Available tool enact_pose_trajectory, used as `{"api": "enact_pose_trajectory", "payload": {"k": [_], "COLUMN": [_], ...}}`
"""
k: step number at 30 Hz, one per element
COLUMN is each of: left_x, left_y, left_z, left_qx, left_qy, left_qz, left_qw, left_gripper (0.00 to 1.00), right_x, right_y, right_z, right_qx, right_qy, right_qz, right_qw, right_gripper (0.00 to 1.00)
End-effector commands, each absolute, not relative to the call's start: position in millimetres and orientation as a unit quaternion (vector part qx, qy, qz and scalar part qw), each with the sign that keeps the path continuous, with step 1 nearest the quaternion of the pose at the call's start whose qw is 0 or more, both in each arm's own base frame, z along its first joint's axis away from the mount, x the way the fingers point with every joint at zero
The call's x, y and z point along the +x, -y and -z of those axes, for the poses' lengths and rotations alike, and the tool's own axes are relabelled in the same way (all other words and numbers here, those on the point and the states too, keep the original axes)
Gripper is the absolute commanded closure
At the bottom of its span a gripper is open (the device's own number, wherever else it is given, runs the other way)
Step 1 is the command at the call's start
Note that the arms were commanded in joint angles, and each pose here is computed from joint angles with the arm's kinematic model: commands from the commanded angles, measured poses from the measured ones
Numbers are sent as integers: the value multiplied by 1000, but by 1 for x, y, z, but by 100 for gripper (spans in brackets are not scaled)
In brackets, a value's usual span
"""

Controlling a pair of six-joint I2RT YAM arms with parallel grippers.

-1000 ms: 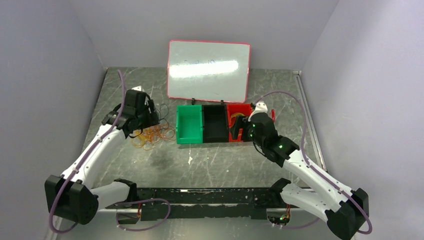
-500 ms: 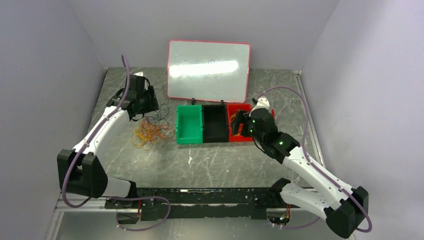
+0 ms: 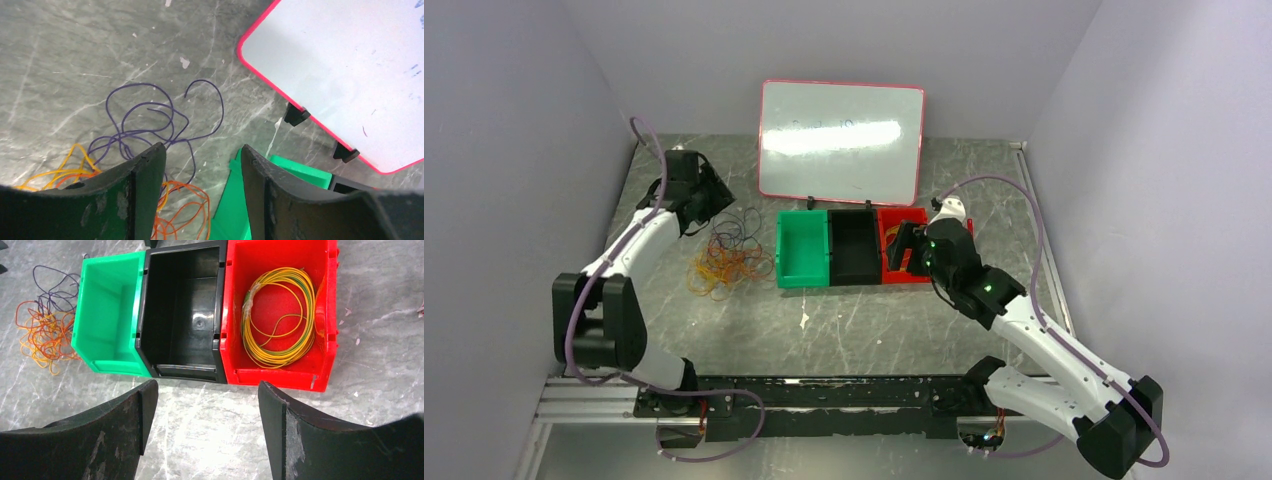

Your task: Untangle the cables

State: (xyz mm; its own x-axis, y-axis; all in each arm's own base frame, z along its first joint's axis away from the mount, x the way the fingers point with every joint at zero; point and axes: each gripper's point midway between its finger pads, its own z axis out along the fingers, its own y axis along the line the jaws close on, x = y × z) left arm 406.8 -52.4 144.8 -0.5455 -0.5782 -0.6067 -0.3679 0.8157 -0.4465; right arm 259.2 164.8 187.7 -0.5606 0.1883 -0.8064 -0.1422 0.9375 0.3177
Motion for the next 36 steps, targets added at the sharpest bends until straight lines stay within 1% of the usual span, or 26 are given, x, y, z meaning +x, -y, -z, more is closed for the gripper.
{"api": "enact_pose_trajectory", "payload": {"k": [1,6,13,16,19,23,25,28,29,31,33,36], "left_x": [429,433,441,440,439,438,436,425,420,413,409,407], "left_y": [68,67,70,72,71,71,69,62,59,57,59,65], "left_z": [-142,-126,-123,-141,-169,-193,-202,-219,-225,-237,-238,-238], "left_qx": [-298,-313,-286,-264,-245,-228,-238,-272,-285,-264,-248,-226], "left_qy": [-851,-844,-838,-823,-797,-798,-789,-748,-730,-712,-718,-728], "left_qz": [184,186,196,214,226,228,234,255,266,294,308,324], "left_qw": [393,395,421,456,504,509,517,549,561,581,572,560], "left_gripper": [40,41,39,37,32,27,24,22,19,15,13,13], "right_x": [255,253,252,251,250,247,245,244,243,243,242,240], "right_y": [-162,-160,-162,-163,-161,-159,-158,-157,-157,-158,-158,-158], "right_z": [-179,-176,-173,-173,-173,-175,-174,-172,-173,-174,-175,-175], "right_qx": [20,19,19,19,19,21,22,25,26,26,27,27], "right_qy": [-871,-873,-876,-876,-876,-875,-875,-876,-876,-875,-874,-874], "right_qz": [-172,-168,-172,-175,-175,-176,-176,-177,-178,-182,-185,-187], "right_qw": [460,457,451,449,449,451,450,449,448,448,448,447], "right_gripper": [23,23,23,23,23,23,23,23,23,23,23,23]}}
